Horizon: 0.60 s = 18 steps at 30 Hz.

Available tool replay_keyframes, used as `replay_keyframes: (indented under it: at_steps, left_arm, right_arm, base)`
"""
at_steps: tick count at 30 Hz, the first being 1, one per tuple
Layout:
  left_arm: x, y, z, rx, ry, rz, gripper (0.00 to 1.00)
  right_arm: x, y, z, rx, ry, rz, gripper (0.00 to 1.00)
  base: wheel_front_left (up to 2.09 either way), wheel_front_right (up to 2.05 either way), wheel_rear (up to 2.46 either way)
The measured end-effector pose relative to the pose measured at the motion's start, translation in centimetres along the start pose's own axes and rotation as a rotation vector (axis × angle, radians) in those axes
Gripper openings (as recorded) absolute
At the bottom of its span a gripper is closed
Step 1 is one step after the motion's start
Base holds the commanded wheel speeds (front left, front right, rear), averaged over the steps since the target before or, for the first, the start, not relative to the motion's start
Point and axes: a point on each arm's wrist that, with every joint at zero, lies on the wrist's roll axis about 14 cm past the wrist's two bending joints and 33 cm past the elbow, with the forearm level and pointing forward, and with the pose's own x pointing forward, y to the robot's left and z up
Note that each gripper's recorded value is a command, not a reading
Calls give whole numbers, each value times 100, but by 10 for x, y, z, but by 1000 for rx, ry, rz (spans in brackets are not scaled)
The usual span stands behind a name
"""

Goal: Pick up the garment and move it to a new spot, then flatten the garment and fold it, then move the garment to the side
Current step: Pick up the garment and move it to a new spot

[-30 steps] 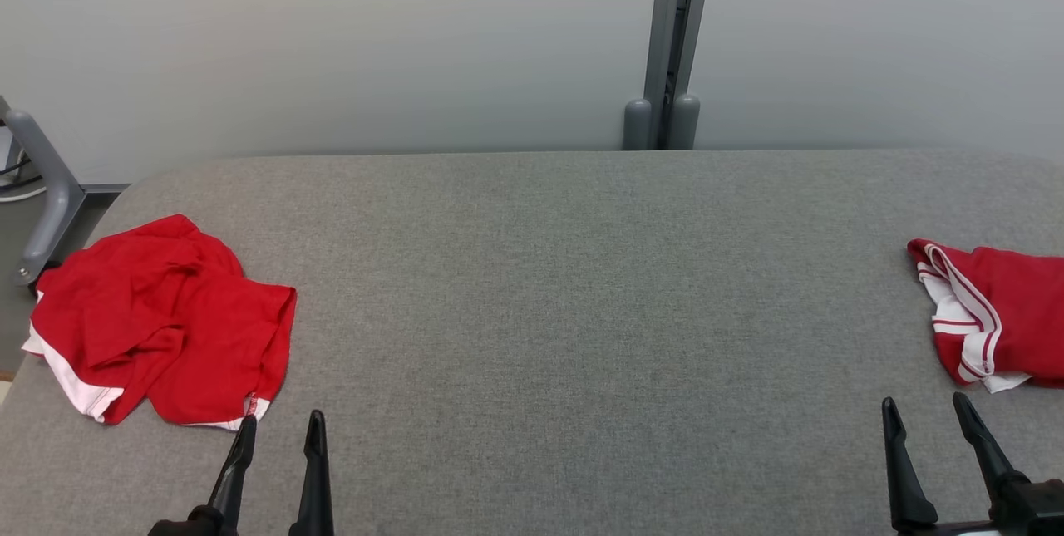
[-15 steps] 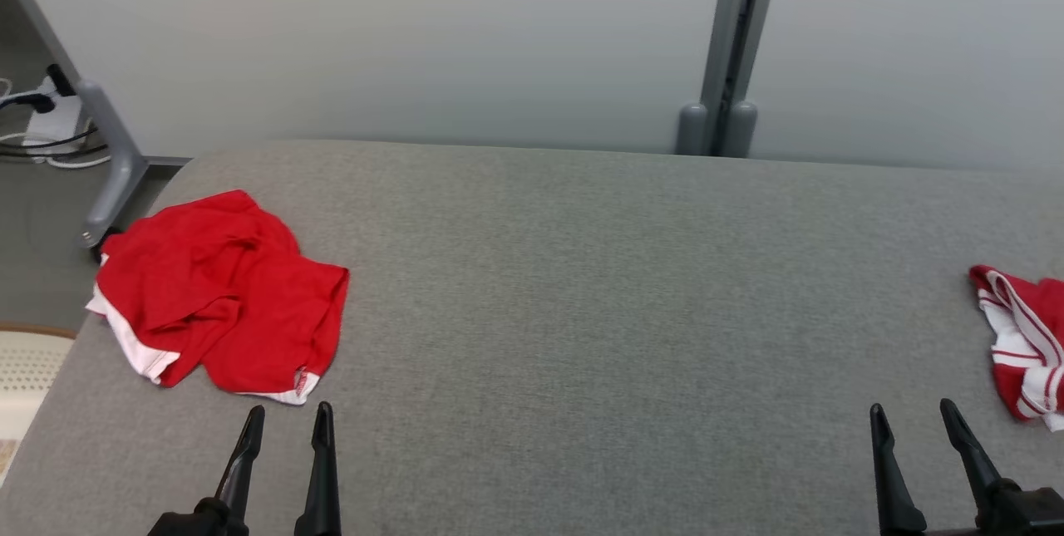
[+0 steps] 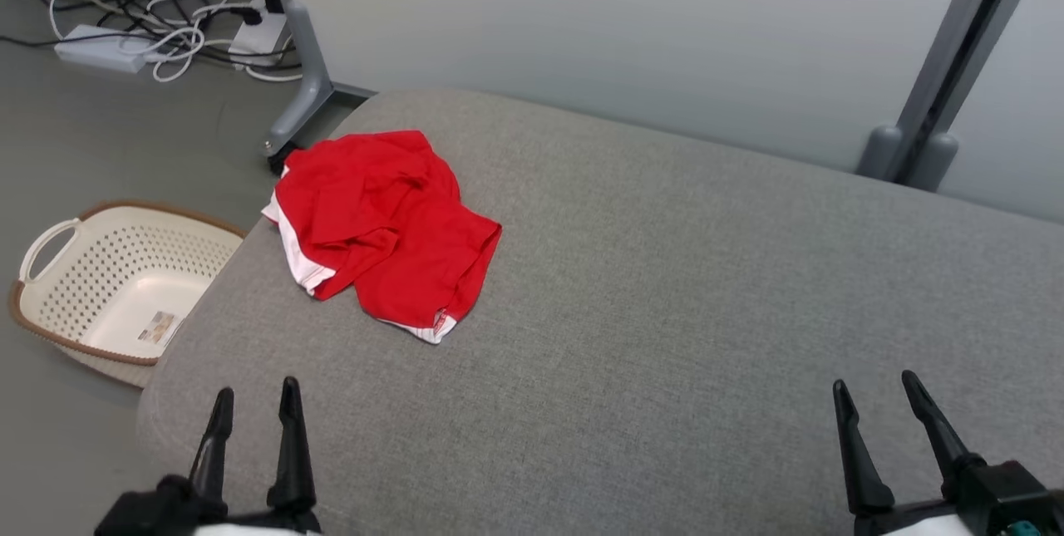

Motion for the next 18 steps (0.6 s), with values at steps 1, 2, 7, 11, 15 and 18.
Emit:
replay_keyframes:
  at_steps: [1,2,7,11,15,18]
  left_arm:
    - [6,3,0,-10,1,16,100]
    - [13,4,1,-29,-2,26,100]
    - [72,0,7,-40,-15,47,100]
    - [113,-3,-37,-18,115,72,100]
    - [149,-5,-89,-9,285,104,100]
    - [165,-10,-129,-18,411,130,100]
  right_arm:
    - [5,1,-1,-2,0,9,100]
    - [10,2,-3,-5,3,19,100]
    - [33,-16,-25,-43,45,50,100]
    - [37,-45,-61,-42,126,20,100]
    - [35,-64,-94,-26,195,-8,100]
    - [30,-74,-113,-19,241,-19,100]
  base:
    - [0,0,0]
    - [0,0,0]
    - [0,0,0]
    - [0,0,0]
    - [0,0,0]
    - [0,0,0]
